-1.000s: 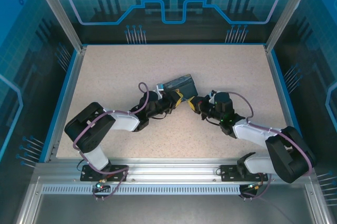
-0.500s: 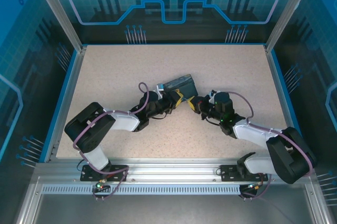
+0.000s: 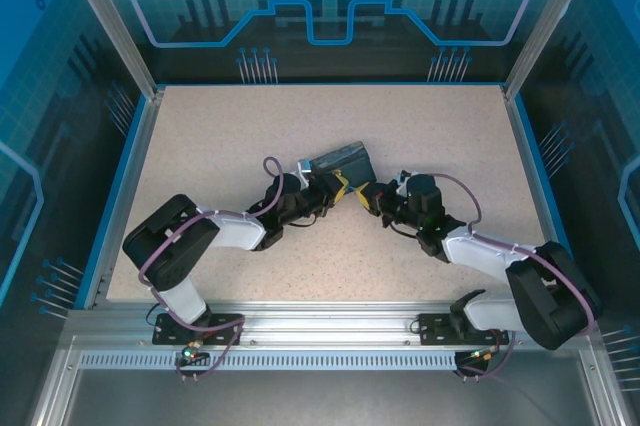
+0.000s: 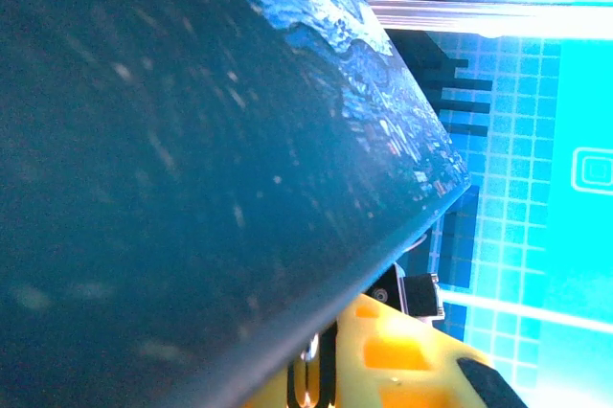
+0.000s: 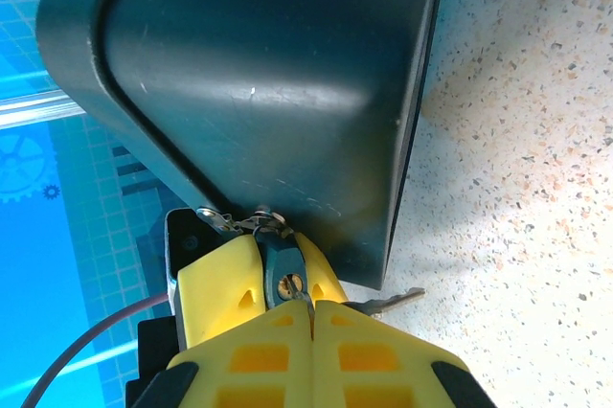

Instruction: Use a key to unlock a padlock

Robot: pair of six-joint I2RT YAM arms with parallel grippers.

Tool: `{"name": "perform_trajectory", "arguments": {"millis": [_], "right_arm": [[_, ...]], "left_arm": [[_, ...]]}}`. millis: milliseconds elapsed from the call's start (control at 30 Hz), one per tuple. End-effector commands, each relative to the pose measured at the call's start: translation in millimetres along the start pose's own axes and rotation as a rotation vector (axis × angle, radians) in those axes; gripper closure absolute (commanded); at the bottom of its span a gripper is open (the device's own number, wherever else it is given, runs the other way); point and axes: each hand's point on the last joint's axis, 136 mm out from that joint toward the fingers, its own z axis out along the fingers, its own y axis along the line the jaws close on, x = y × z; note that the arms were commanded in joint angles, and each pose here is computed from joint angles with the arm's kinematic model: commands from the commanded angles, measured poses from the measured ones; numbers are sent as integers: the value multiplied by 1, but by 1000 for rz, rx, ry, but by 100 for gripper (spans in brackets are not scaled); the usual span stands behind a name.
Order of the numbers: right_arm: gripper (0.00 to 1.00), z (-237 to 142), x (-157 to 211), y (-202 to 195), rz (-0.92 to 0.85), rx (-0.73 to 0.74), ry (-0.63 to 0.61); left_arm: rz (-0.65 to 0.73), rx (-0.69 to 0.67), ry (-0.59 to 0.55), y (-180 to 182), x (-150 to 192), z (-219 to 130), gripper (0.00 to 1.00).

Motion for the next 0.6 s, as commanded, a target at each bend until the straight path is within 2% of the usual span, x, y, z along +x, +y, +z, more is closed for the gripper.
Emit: {"name": "perform_trajectory", "arguments": {"millis": [0,267,567], "right_arm": [[100,3,5,7,-31,-50,15],[100,6,7,2,-60,-74,55],[100,13,-9,11,-99,-109,97]], "left_arm": [[20,119,38,-30,13,3,100],[2,158,48,-36,17,2,100],[7,167,48,-40,18,-6,100]]}}
